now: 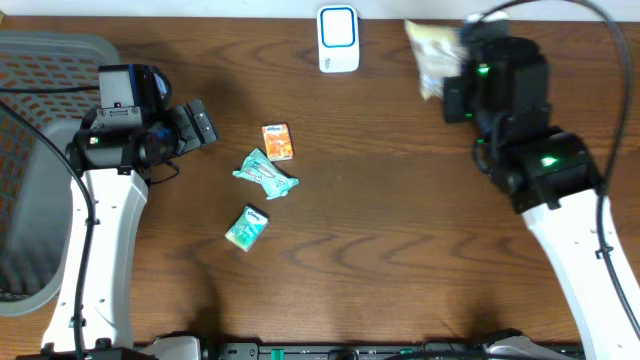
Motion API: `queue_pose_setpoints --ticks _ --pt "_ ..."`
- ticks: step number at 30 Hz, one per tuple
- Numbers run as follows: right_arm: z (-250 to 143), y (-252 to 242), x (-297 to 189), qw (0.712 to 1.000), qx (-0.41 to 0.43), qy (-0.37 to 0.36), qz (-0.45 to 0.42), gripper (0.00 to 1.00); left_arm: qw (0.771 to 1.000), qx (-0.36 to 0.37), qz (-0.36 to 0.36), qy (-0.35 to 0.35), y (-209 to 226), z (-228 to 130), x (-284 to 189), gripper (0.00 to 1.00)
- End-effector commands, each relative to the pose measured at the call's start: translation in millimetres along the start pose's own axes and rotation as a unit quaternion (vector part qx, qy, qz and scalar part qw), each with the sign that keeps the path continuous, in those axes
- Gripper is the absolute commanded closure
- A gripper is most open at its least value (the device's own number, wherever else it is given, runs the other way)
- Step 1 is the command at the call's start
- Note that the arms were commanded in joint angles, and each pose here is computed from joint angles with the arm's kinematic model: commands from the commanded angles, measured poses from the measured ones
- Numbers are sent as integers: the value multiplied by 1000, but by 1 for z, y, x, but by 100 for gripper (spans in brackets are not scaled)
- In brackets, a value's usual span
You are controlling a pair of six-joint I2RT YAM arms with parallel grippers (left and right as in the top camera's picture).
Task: Scan the item barcode
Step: 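Carry the snack bag right and release it on the table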
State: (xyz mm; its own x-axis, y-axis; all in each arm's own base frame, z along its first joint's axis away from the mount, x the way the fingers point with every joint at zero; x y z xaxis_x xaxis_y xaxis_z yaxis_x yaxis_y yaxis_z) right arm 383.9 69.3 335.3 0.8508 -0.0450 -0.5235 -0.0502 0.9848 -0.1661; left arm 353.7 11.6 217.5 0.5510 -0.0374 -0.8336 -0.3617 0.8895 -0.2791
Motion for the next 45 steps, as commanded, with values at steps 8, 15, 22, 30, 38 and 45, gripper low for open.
queue_pose_setpoints --ticks 8,15,22,30,38,45 --pt "-106 -114 74 922 360 120 -78 99 1000 7 5 -3 2 2 -1 3" --pt "-167 -151 121 883 426 165 -104 99 1000 7 5 -3 2 2 -1 2" --pt "-191 -172 139 871 437 178 -135 85 1000 7 5 -3 2 2 -1 2" --pt "-189 -161 136 874 434 188 -116 15 1000 7 5 -3 2 2 -1 2" --pt "-130 -128 98 919 370 134 -40 1 1000 7 5 -3 2 2 -1 2" --pt "-81 -7 77 960 227 116 120 1 1000 7 5 -2 2 2 -1 2"
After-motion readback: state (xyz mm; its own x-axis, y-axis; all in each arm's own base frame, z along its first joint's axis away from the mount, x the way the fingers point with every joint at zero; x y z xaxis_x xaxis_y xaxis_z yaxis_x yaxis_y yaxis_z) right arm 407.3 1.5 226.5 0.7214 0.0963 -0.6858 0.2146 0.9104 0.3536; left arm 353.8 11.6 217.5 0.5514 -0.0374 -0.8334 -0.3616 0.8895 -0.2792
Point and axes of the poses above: each gripper's point midway between its finger pads, its own x axis out along the fingers, its own y axis along the line the jaws close on, z = x × y, the point moved 2 cm from there along -x, back along the fingers, and after that the axes turned 4 degrees about -x, right-handed, at the moved point
